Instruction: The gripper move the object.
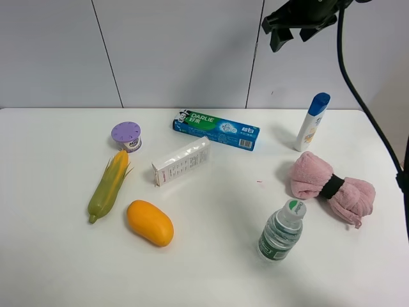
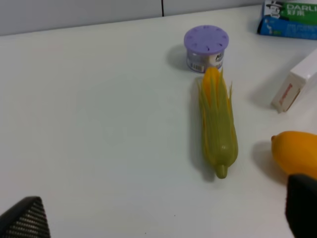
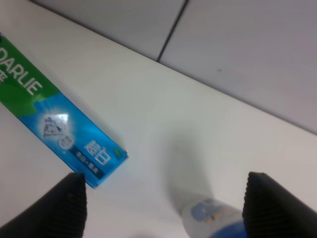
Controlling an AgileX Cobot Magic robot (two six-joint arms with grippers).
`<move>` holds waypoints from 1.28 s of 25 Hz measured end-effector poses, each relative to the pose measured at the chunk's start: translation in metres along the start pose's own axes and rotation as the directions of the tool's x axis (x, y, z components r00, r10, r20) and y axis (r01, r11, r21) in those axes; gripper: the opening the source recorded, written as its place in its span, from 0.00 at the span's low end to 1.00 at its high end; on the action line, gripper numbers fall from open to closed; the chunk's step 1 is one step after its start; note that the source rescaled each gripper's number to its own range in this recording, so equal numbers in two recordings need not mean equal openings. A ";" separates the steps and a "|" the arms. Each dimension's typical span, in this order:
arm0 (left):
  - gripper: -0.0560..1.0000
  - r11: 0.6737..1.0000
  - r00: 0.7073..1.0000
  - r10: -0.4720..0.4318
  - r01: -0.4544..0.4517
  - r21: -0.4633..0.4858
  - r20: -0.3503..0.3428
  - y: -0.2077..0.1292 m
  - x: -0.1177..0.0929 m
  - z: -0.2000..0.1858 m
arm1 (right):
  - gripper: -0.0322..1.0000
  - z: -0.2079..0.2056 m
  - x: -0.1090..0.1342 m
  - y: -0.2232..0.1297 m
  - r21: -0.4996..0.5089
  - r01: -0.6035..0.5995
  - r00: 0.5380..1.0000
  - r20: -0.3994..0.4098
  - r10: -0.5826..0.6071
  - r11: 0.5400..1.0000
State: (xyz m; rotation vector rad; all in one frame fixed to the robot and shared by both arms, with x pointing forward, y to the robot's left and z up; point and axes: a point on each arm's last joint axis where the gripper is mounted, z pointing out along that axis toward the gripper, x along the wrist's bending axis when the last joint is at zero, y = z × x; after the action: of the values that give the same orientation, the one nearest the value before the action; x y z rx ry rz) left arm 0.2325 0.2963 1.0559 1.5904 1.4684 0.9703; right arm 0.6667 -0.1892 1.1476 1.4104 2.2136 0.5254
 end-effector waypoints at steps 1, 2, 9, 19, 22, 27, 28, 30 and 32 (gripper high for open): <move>1.00 1.000 1.000 0.000 0.000 0.000 0.000 0.000 0.000 0.000 | 0.37 -0.004 -0.004 -0.003 0.004 -0.018 1.000 0.005 0.018 1.000; 1.00 1.000 1.000 0.000 0.000 0.000 0.000 0.000 0.000 0.000 | 0.37 -0.005 -0.007 -0.008 0.016 -0.028 1.000 0.010 0.028 0.999; 1.00 1.000 1.000 0.000 0.000 0.000 0.000 0.000 0.000 0.000 | 0.37 -0.023 -0.030 -0.054 0.118 -0.092 0.995 0.043 0.088 0.989; 1.00 1.000 1.000 0.000 0.000 0.000 0.000 0.000 0.000 0.000 | 0.37 -0.108 -0.058 -0.133 0.092 -0.234 0.965 0.146 0.219 0.968; 1.00 1.000 1.000 0.000 0.000 0.000 0.000 0.000 0.000 0.000 | 0.37 -0.129 -0.062 -0.155 0.070 -0.277 0.948 0.181 0.261 0.958; 1.00 1.000 1.000 0.000 0.000 0.000 0.000 0.000 0.000 0.000 | 0.37 -0.153 -0.052 -0.186 0.044 -0.293 0.938 0.206 0.279 0.955; 1.00 1.000 1.000 0.000 0.000 0.000 0.000 0.000 0.000 0.000 | 0.37 -0.158 -0.047 -0.193 0.037 -0.296 0.937 0.204 0.283 0.955; 1.00 1.000 1.000 0.000 0.000 0.000 0.000 0.000 0.000 0.000 | 0.37 -0.169 -0.039 -0.206 0.014 -0.308 0.933 0.200 0.299 0.951; 1.00 1.000 1.000 0.000 0.000 0.000 0.000 0.000 0.000 0.000 | 0.37 -0.182 -0.028 -0.223 -0.027 -0.310 0.929 0.203 0.309 0.950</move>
State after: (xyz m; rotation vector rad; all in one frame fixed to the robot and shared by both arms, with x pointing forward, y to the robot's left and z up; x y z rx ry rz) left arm 0.2325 0.2963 1.0559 1.5904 1.4684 0.9703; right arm 0.4095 -0.3175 1.1801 1.7466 1.8425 0.4529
